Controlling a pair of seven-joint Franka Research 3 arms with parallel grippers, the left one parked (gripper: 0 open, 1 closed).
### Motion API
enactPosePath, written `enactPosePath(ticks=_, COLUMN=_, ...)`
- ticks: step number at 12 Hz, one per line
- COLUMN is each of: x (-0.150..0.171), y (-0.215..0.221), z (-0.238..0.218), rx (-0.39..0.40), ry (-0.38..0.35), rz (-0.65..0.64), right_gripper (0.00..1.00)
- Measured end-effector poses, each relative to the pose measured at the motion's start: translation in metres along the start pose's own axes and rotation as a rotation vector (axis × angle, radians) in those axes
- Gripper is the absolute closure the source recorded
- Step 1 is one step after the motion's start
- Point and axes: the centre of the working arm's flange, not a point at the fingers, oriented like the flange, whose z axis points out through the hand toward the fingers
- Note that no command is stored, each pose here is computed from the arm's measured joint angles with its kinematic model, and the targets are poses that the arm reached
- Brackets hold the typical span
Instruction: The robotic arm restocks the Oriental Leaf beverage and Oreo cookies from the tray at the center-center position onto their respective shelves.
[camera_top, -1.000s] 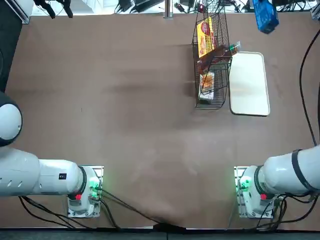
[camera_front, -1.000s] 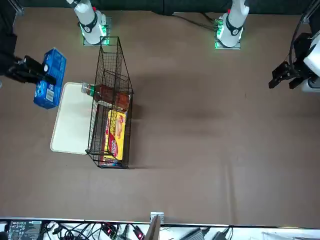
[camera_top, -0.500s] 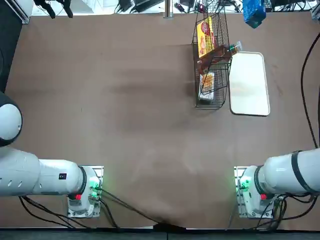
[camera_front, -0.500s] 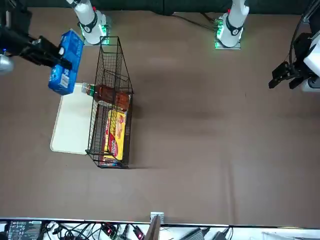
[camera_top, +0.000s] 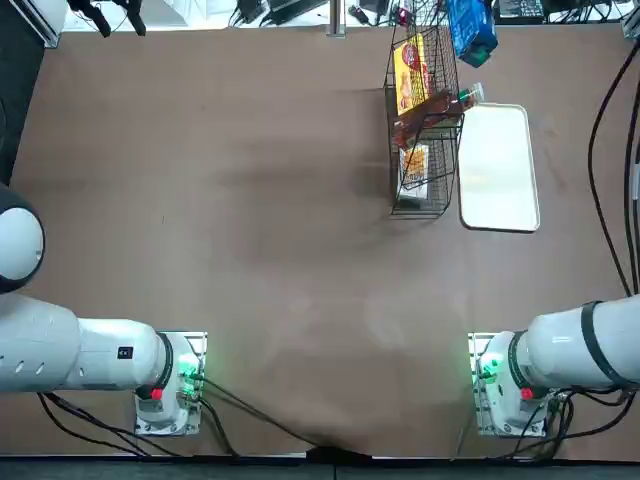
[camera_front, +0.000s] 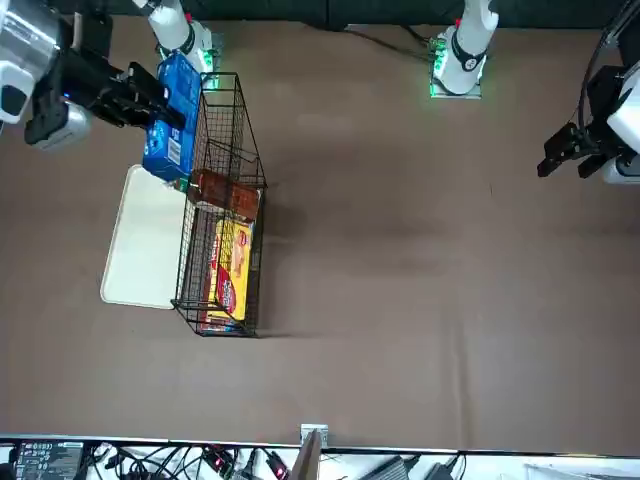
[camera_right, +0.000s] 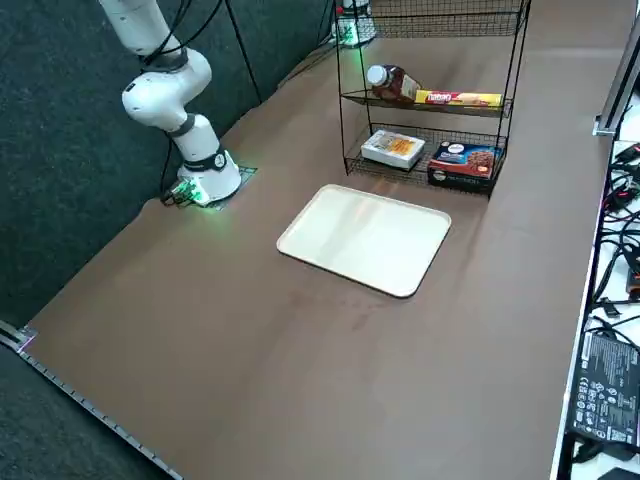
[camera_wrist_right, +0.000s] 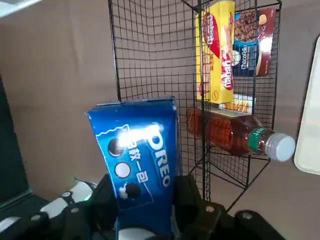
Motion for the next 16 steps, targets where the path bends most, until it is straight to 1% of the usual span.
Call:
enactPosePath(ticks=3, x=0.003, y=-0.008, z=0.022, rx=-0.045, ry=-0.024, rz=-0.015, right_gripper=0.41)
enactPosePath(ticks=4, x=0.011, y=-0.011, z=0.040, rx=-0.053, ry=-0.039, rz=-0.004, right_gripper=0.41)
enactPosePath(ticks=6, x=0.019, y=-0.011, z=0.057, rx=-0.052, ry=-0.057, rz=0.010, right_gripper=0.39)
enactPosePath(ticks=9, x=0.029, y=-0.009, z=0.073, rx=-0.051, ry=-0.075, rz=0.048, right_gripper=0.33)
enactPosePath(ticks=10, x=0.030, y=-0.009, z=0.077, rx=-0.051, ry=-0.080, rz=0.058, right_gripper=0.32)
enactPosePath(ticks=11, x=0.032, y=-0.009, z=0.080, rx=-0.051, ry=-0.084, rz=0.064, right_gripper=0.23)
enactPosePath(ticks=13, x=0.033, y=-0.008, z=0.082, rx=-0.051, ry=-0.085, rz=0.069, right_gripper=0.02)
enactPosePath(ticks=14, x=0.033, y=-0.008, z=0.082, rx=-0.051, ry=-0.085, rz=0.069, right_gripper=0.00)
enactPosePath(ticks=16, x=0.033, y=-0.009, z=0.083, rx=-0.051, ry=-0.085, rz=0.068, right_gripper=0.00)
